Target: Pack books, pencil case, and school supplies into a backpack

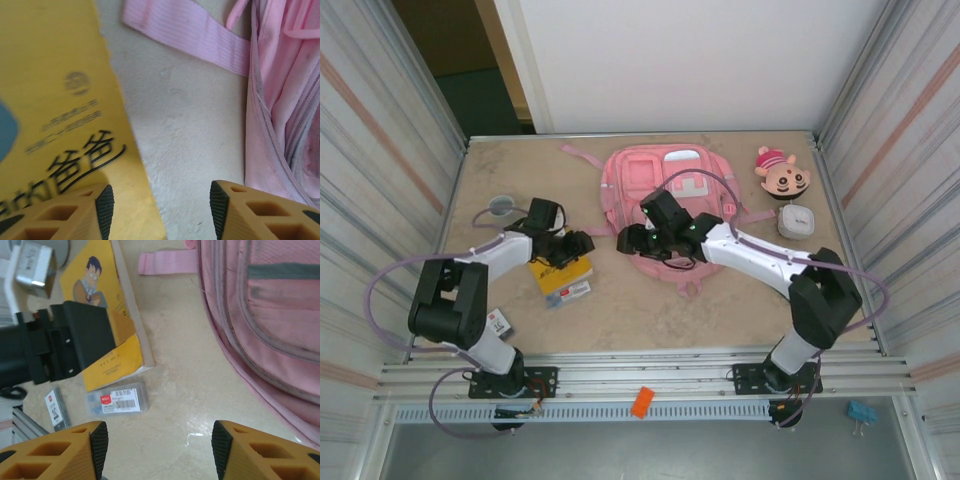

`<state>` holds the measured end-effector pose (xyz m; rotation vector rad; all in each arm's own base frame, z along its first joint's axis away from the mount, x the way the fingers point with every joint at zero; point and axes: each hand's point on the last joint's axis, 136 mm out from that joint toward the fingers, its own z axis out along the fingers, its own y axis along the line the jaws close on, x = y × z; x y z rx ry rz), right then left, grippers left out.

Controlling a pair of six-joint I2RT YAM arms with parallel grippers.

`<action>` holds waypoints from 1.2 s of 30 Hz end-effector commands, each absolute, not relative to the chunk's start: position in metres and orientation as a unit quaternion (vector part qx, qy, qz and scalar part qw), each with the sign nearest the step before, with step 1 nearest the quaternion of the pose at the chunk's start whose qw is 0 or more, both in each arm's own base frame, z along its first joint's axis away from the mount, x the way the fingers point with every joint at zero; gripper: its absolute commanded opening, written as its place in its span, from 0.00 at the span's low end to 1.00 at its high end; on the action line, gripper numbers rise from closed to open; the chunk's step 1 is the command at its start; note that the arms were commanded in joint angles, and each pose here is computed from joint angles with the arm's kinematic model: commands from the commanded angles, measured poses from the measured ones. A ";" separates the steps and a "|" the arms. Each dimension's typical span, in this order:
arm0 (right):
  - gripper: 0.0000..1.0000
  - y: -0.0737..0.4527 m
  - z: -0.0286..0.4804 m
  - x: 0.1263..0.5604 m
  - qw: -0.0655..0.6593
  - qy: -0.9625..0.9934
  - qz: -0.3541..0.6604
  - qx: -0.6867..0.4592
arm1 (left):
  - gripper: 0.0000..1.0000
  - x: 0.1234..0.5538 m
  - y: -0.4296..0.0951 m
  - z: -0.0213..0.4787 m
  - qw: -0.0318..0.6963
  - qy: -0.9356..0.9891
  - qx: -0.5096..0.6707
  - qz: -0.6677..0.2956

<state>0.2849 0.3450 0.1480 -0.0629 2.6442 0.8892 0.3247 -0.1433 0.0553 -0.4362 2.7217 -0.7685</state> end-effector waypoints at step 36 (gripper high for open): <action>0.15 0.443 0.002 0.279 0.019 0.956 0.215 -0.197 | 0.56 0.262 -0.020 0.044 0.148 0.917 -0.301 -0.217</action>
